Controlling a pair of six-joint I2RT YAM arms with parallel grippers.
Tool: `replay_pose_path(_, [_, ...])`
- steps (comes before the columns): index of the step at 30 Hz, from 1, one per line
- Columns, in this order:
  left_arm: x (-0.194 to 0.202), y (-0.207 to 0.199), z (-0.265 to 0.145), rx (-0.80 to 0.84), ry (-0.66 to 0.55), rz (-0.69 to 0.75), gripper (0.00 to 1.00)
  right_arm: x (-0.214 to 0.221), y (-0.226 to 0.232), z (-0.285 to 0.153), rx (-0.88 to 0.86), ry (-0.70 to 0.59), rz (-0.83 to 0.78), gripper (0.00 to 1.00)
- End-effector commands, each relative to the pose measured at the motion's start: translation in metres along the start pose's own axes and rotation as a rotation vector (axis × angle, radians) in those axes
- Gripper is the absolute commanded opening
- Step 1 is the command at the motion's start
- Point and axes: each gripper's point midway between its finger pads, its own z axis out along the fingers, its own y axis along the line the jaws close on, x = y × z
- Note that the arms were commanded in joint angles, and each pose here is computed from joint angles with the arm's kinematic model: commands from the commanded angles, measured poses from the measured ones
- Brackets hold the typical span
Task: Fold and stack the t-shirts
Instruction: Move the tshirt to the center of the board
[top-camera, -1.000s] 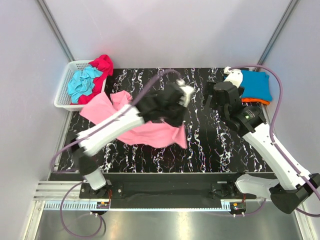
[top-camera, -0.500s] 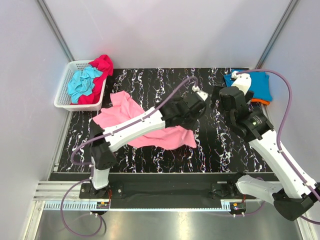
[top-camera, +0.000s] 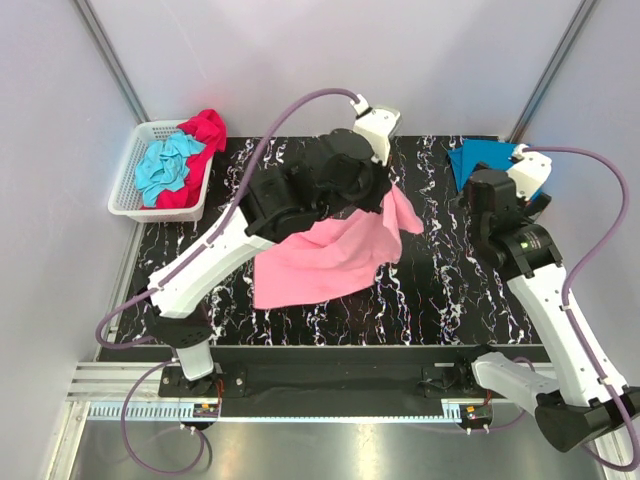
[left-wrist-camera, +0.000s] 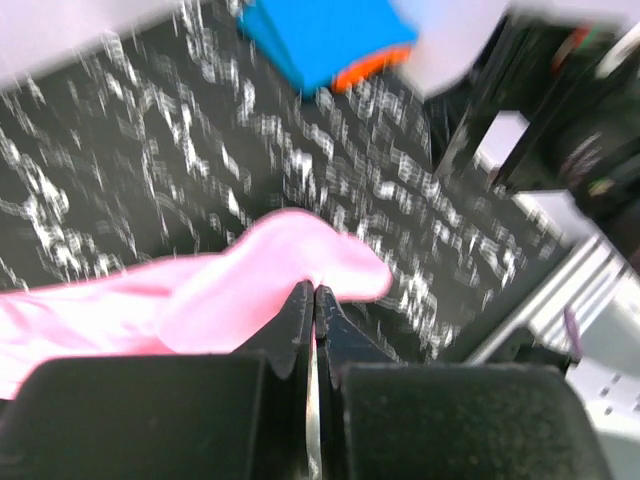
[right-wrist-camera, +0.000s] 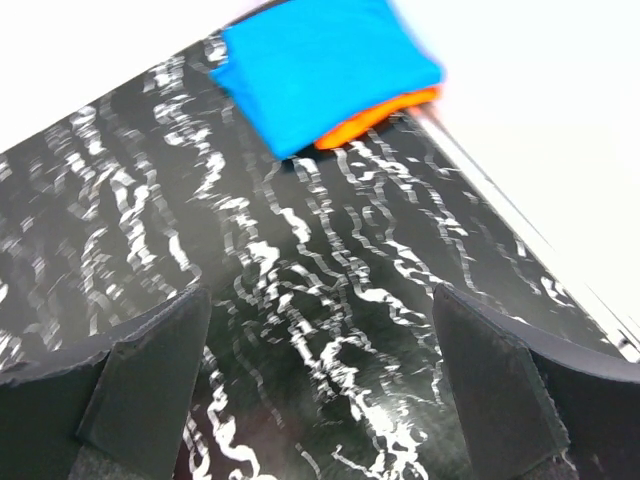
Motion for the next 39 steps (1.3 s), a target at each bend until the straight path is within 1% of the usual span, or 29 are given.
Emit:
replay_pose_path(1, [-0.048, -0.007, -0.014, 0.025, -0.152, 0.026, 0.0, -0.007, -0.013, 0.007, 0.029, -0.015, 0.07, 0.99])
replay_pose_path(4, [-0.06, -0.027, -0.008, 0.123, -0.195, 0.065, 0.0, -0.003, -0.023, 0.014, 0.051, 0.005, 0.092, 1.0])
replay_pose_path(5, [-0.059, -0.04, -0.006, 0.188, -0.195, 0.094, 0.0, -0.002, -0.028, 0.017, 0.065, 0.009, 0.101, 1.0])
replay_pose_path(6, [-0.066, -0.046, -0.006, 0.217, -0.217, 0.094, 0.0, 0.0, -0.027, 0.018, 0.059, 0.018, 0.107, 1.0])
replay_pose_path(7, [-0.064, -0.052, 0.0, 0.242, -0.214, 0.104, 0.0, 0.001, -0.028, 0.019, 0.062, 0.022, 0.113, 1.0])
replay_pose_path(8, [-0.065, -0.064, -0.003, 0.31, -0.219, 0.132, 0.0, 0.003, -0.029, 0.021, 0.064, 0.029, 0.122, 1.0])
replay_pose_path(11, [-0.061, -0.084, -0.001, 0.419, -0.215, 0.176, 0.0, 0.009, -0.028, 0.025, 0.059, 0.056, 0.134, 1.0])
replay_pose_path(14, [-0.055, -0.082, 0.004, 0.409, -0.199, 0.188, 0.0, 0.014, -0.025, 0.028, 0.054, 0.073, 0.137, 1.0])
replay_pose_path(16, [-0.053, -0.069, 0.004, 0.345, -0.195, 0.162, 0.0, 0.014, -0.025, 0.028, 0.05, 0.077, 0.138, 1.0])
replay_pose_path(17, [-0.054, -0.045, -0.002, 0.232, -0.203, 0.14, 0.0, 0.015, -0.024, 0.029, 0.048, 0.079, 0.136, 1.0])
replay_pose_path(18, [-0.051, -0.03, -0.005, 0.155, -0.204, 0.115, 0.0, 0.016, -0.023, 0.029, 0.041, 0.085, 0.134, 1.0])
replay_pose_path(19, [-0.034, 0.003, 0.001, -0.019, -0.177, 0.067, 0.0, 0.016, -0.022, 0.029, 0.036, 0.086, 0.135, 1.0])
replay_pose_path(20, [-0.028, 0.021, -0.005, -0.097, -0.177, 0.047, 0.0, 0.017, -0.021, 0.029, 0.032, 0.089, 0.136, 1.0])
replay_pose_path(21, [-0.036, 0.041, -0.038, -0.158, -0.226, -0.002, 0.0, 0.016, -0.02, 0.028, 0.021, 0.09, 0.138, 1.0])
replay_pose_path(22, [-0.005, 0.066, -0.034, -0.28, -0.184, -0.039, 0.0, 0.017, -0.018, 0.029, 0.012, 0.09, 0.136, 1.0])
replay_pose_path(23, [0.007, 0.076, -0.041, -0.311, -0.178, -0.056, 0.0, 0.018, -0.017, 0.029, 0.007, 0.094, 0.136, 1.0])
replay_pose_path(24, [0.006, 0.088, -0.07, -0.326, -0.214, -0.099, 0.02, 0.018, -0.014, 0.029, -0.006, 0.099, 0.135, 1.0])
replay_pose_path(25, [0.043, 0.101, -0.064, -0.378, -0.155, -0.134, 0.03, 0.019, -0.013, 0.029, -0.012, 0.105, 0.131, 1.0])
replay_pose_path(26, [0.056, 0.111, -0.072, -0.412, -0.153, -0.163, 0.03, 0.019, -0.011, 0.03, -0.018, 0.104, 0.134, 1.0])
replay_pose_path(27, [0.075, 0.119, -0.076, -0.435, -0.12, -0.172, 0.04, 0.021, -0.009, 0.03, -0.031, 0.115, 0.128, 1.0])
replay_pose_path(28, [0.101, 0.13, -0.083, -0.47, -0.099, -0.23, 0.13, 0.021, -0.008, 0.03, -0.035, 0.115, 0.129, 1.0])
replay_pose_path(29, [0.117, 0.135, -0.084, -0.487, -0.073, -0.249, 0.17, 0.022, -0.008, 0.03, -0.038, 0.119, 0.126, 1.0])
replay_pose_path(30, [0.137, 0.142, -0.088, -0.513, -0.03, -0.254, 0.19, 0.022, -0.006, 0.029, -0.047, 0.121, 0.128, 1.0])
replay_pose_path(31, [0.161, 0.149, -0.089, -0.545, -0.003, -0.301, 0.36, 0.021, -0.005, 0.029, -0.053, 0.121, 0.128, 1.0])
replay_pose_path(33, [0.193, 0.161, -0.095, -0.609, 0.068, -0.313, 0.54, 0.02, -0.002, 0.026, -0.075, 0.12, 0.126, 1.0])
replay_pose_path(34, [0.211, 0.165, -0.095, -0.647, 0.089, -0.363, 0.6, 0.019, -0.002, 0.026, -0.082, 0.119, 0.124, 1.0])
replay_pose_path(35, [0.221, 0.169, -0.097, -0.676, 0.108, -0.375, 0.7, 0.019, 0.0, 0.026, -0.091, 0.122, 0.12, 1.0])
replay_pose_path(37, [0.244, 0.176, -0.102, -0.742, 0.155, -0.412, 0.73, 0.02, 0.005, 0.024, -0.121, 0.133, 0.116, 1.0])
replay_pose_path(39, [0.254, 0.177, -0.099, -0.759, 0.178, -0.422, 0.75, 0.025, 0.013, 0.023, -0.164, 0.157, 0.112, 1.0])
